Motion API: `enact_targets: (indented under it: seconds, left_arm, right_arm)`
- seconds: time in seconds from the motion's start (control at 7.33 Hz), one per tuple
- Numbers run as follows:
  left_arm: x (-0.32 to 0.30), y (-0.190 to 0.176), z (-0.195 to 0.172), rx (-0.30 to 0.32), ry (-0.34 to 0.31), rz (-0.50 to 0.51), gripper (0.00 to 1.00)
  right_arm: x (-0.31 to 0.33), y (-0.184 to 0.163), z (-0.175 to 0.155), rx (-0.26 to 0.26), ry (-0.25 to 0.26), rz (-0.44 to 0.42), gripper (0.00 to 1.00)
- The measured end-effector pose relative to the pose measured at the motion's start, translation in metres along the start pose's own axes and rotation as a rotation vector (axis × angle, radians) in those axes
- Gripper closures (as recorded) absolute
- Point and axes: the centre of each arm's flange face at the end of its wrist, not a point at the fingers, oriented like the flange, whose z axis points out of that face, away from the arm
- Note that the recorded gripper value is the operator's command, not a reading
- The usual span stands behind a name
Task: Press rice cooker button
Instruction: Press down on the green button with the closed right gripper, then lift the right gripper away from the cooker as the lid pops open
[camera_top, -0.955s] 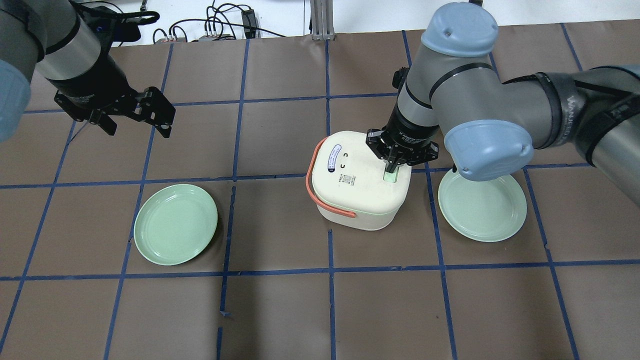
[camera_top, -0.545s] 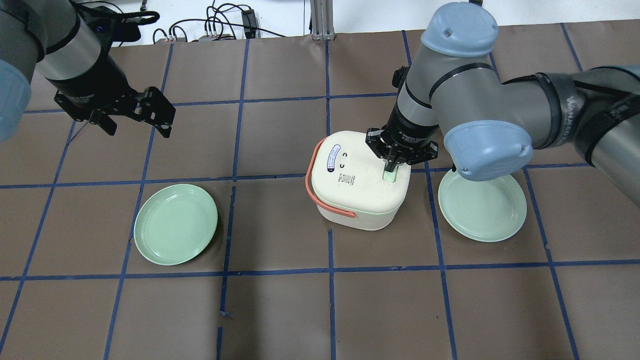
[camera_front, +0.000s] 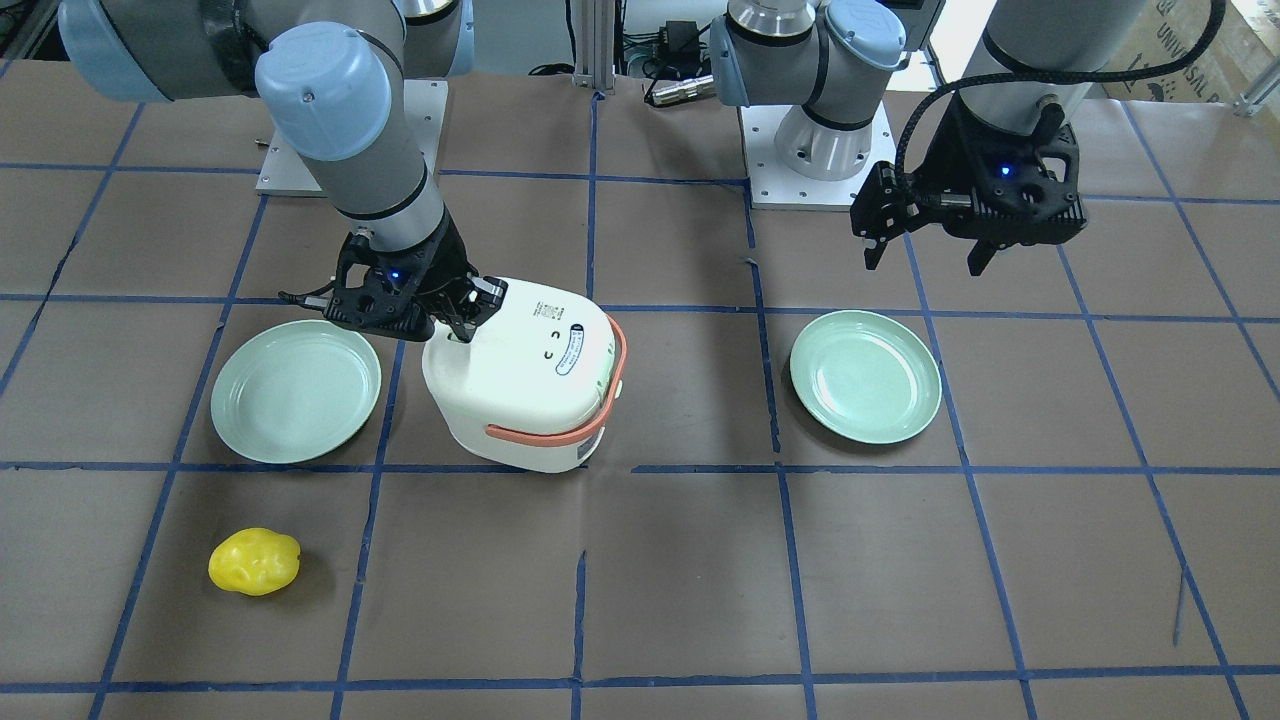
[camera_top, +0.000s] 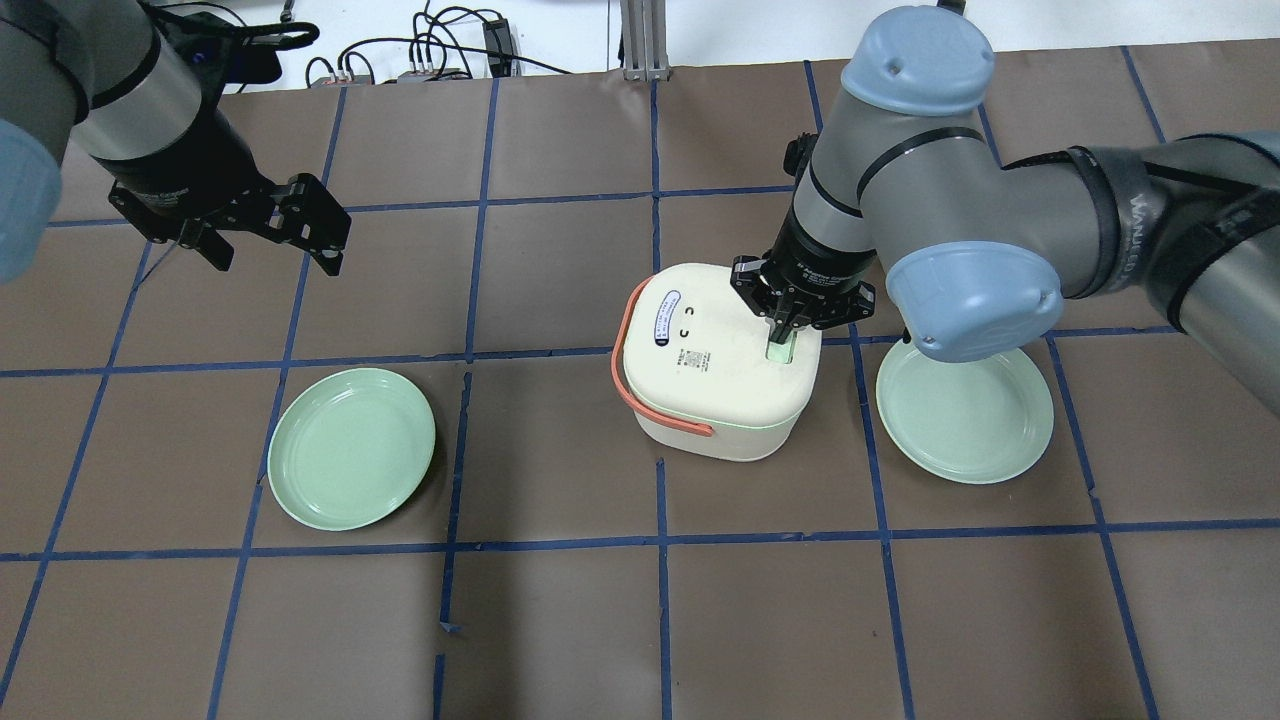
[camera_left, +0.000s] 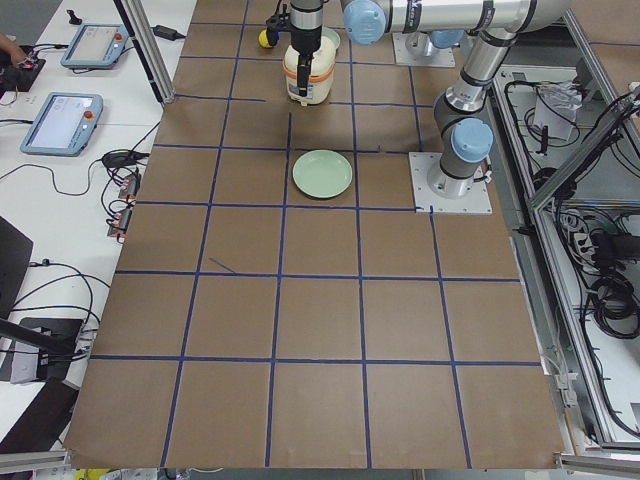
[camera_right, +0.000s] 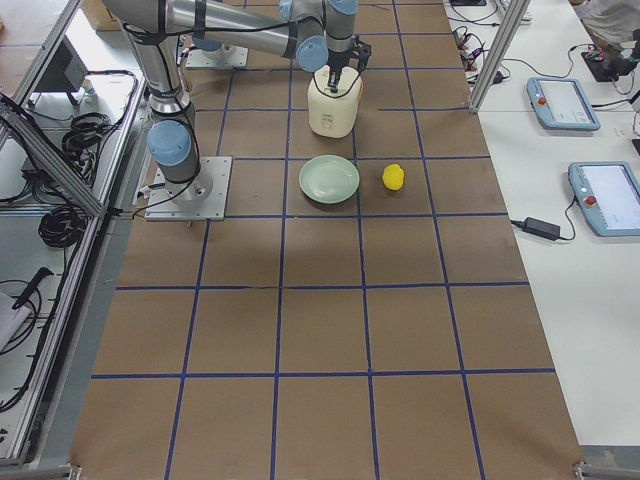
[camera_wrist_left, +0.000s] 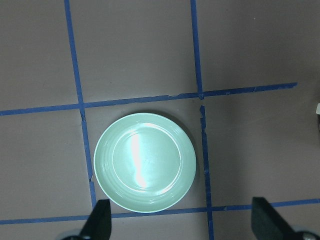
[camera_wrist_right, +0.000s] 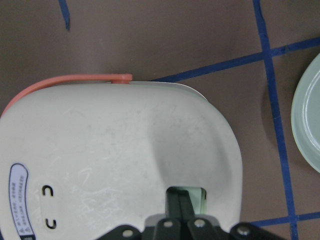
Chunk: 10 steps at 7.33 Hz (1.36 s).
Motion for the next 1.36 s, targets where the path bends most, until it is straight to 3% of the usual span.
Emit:
enact_targets:
  seconds: [0.68,1.36]
  left_arm:
    - [0.000,0.000,0.000,0.000,0.000,0.000,0.00]
    - [0.000,0.000,0.000,0.000,0.000,0.000,0.00]
  right_arm:
    - [0.000,0.002,0.001,0.000,0.000,-0.002,0.86]
    - [-0.004,0.000,-0.024,0.032,-0.009,-0.006,0.82]
